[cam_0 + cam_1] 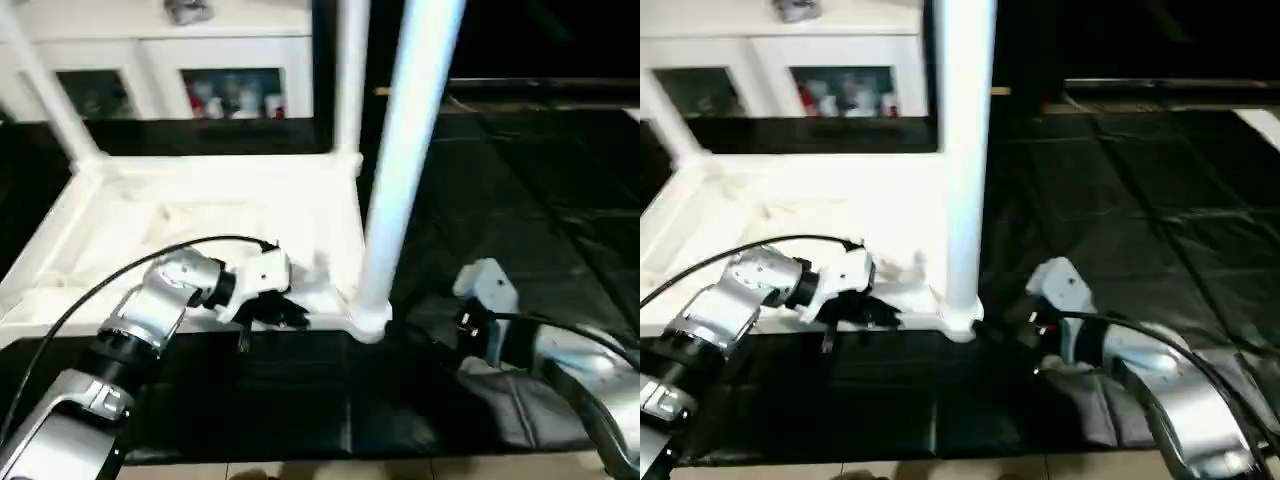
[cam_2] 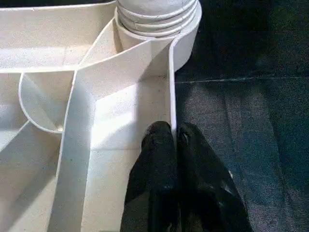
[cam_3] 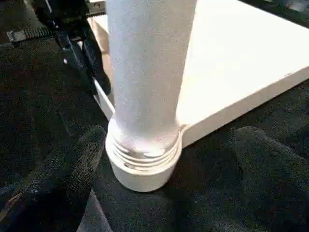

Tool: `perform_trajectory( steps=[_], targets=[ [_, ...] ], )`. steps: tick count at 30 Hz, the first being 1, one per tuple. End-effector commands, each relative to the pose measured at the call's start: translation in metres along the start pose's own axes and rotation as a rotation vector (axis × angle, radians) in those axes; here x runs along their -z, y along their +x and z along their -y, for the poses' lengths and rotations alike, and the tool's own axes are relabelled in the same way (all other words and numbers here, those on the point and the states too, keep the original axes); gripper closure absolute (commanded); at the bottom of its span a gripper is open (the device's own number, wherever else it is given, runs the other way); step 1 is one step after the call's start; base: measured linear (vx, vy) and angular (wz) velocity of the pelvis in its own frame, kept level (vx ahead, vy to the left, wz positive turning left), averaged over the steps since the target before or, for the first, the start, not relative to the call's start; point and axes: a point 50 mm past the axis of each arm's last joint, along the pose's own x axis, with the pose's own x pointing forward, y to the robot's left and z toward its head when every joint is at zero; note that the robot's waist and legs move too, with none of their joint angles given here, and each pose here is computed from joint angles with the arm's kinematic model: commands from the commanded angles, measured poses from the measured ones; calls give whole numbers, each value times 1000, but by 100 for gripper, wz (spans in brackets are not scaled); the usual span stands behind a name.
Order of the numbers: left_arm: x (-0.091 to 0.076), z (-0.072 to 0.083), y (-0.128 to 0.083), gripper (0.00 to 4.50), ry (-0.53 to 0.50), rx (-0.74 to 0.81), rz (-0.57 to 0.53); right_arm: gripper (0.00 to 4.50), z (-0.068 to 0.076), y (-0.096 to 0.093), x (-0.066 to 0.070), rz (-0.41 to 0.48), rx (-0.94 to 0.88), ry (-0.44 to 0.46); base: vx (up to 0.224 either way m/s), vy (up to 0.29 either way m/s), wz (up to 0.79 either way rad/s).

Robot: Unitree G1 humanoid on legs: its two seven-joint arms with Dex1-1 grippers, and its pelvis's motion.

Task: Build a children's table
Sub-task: Rotate leg to tighten

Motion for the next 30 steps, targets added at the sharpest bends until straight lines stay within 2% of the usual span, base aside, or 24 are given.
perform_trajectory(
  steps=[1, 5, 16, 20, 30],
  targets=[
    [-5, 4, 4, 445, 47, 38, 10, 0, 4, 3, -3, 6, -55, -27, 0, 0, 0],
    [-6, 5, 4, 445, 56, 35, 15, 0, 3, 9, -3, 5, -179, -29, 0, 0, 0],
    [-6, 8, 5, 450, 71, 56, 14, 93, 15, 22, 8, -19, -292, 26, 0, 0, 0],
    [-5, 10, 4, 450, 73, 60, 12, 130, 21, 27, 8, -15, -296, 34, 0, 0, 0],
    [-2, 16, 5, 450, 76, 67, -3, 209, 19, 39, 4, 3, -395, 15, 0, 0, 0]
  ],
)
